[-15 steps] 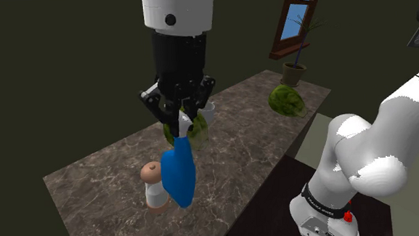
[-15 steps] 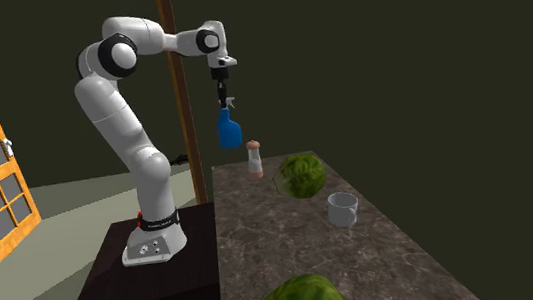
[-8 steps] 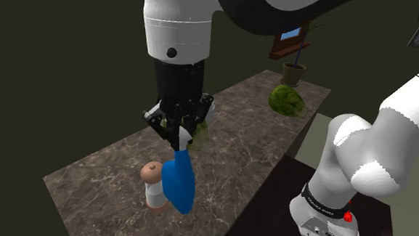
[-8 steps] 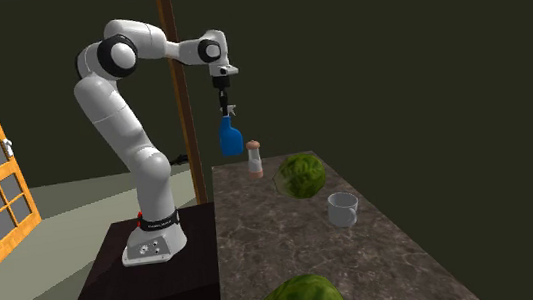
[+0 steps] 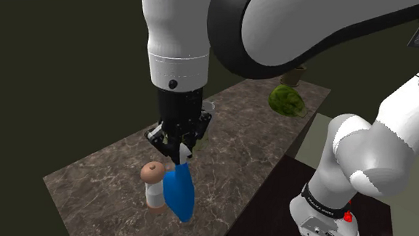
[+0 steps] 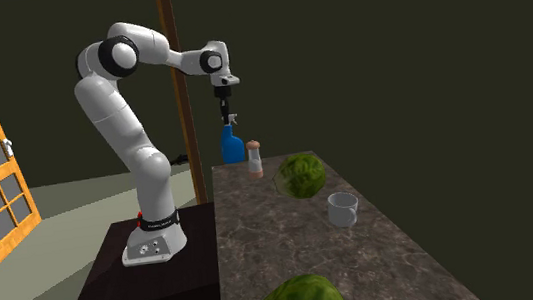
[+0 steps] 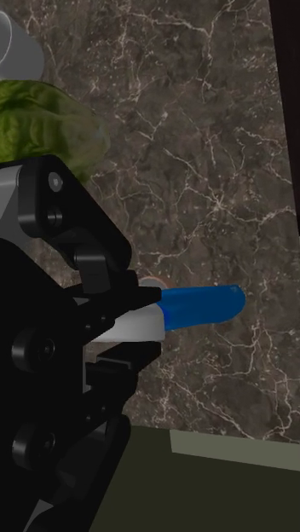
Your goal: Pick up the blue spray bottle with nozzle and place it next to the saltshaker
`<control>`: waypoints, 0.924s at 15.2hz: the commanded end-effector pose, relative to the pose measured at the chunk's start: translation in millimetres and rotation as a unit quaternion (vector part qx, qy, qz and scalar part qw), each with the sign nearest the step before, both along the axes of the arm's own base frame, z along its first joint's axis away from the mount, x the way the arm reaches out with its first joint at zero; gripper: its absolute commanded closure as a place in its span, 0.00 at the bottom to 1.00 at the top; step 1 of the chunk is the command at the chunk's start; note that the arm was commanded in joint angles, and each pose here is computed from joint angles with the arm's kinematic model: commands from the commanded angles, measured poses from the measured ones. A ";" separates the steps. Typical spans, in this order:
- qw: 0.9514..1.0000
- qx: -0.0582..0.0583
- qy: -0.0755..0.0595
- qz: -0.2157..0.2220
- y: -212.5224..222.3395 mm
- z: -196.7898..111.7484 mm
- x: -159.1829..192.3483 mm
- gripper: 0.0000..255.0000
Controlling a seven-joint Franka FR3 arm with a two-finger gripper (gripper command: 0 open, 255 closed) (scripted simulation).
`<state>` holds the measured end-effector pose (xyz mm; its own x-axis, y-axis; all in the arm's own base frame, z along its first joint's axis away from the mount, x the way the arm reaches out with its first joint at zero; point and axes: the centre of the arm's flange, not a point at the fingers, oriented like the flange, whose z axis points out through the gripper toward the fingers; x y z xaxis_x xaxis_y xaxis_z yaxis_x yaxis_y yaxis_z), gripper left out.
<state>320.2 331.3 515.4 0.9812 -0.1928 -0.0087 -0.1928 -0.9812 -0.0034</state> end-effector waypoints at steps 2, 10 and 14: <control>1.000 0.000 0.000 0.000 -0.1 -16.9 -0.7 1.00; 1.000 0.000 0.000 0.000 -0.1 -59.1 -0.7 1.00; 1.000 0.000 0.000 0.000 -0.1 -80.2 -0.7 1.00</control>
